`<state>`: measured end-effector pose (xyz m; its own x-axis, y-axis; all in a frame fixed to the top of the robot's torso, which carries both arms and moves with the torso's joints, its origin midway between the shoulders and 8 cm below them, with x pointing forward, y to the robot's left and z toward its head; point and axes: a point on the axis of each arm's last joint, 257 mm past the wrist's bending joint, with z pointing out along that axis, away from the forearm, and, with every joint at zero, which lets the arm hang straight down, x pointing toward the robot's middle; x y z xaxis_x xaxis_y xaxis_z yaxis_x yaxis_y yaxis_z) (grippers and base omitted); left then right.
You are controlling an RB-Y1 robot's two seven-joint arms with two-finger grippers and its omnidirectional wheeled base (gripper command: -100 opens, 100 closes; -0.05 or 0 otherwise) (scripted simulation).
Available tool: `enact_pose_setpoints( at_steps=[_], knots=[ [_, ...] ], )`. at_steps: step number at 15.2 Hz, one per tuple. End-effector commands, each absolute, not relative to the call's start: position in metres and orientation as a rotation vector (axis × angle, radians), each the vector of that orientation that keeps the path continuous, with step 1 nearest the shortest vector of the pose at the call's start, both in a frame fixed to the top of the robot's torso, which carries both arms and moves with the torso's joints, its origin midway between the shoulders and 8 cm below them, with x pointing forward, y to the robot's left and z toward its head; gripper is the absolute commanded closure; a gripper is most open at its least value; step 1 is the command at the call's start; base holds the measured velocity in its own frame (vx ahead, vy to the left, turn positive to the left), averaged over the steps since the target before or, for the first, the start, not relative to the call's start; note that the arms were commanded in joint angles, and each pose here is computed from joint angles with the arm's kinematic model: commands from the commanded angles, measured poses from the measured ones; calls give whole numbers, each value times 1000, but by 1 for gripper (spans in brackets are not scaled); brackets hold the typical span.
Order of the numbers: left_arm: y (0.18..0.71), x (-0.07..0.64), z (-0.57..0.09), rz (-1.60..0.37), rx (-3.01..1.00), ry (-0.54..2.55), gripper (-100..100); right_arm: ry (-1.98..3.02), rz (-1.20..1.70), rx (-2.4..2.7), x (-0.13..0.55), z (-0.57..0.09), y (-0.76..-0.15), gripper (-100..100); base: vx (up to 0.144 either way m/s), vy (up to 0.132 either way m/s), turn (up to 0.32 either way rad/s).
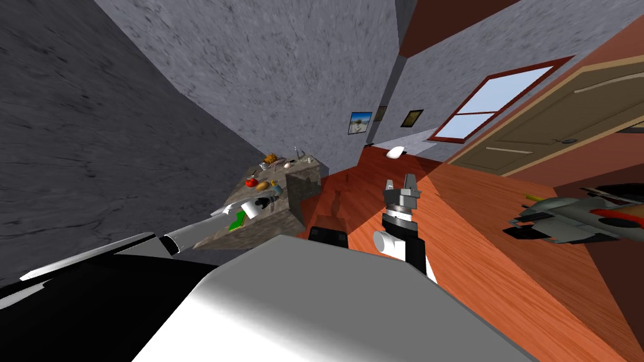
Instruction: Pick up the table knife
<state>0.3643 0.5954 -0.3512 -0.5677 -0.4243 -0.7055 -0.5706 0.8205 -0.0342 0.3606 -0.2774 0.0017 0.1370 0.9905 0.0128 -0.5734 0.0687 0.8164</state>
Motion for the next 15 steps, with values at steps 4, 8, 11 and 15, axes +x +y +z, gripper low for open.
enact_pose_setpoints(
  at_steps=[4,8,11,15],
  knots=[
    [596,364,-352,254,-724,2258,100,672,1321,790,361,2,-277,0,3,-1,4],
    [586,367,-347,250,-715,2261,100,672,1321,790,361,2,-277,0,-8,5,24],
    [577,370,-341,247,-705,2263,100,672,1321,790,361,2,-277,0,-24,16,44],
    [571,373,-338,242,-696,2263,100,672,1321,790,361,2,-277,0,-18,12,35]
  ],
)
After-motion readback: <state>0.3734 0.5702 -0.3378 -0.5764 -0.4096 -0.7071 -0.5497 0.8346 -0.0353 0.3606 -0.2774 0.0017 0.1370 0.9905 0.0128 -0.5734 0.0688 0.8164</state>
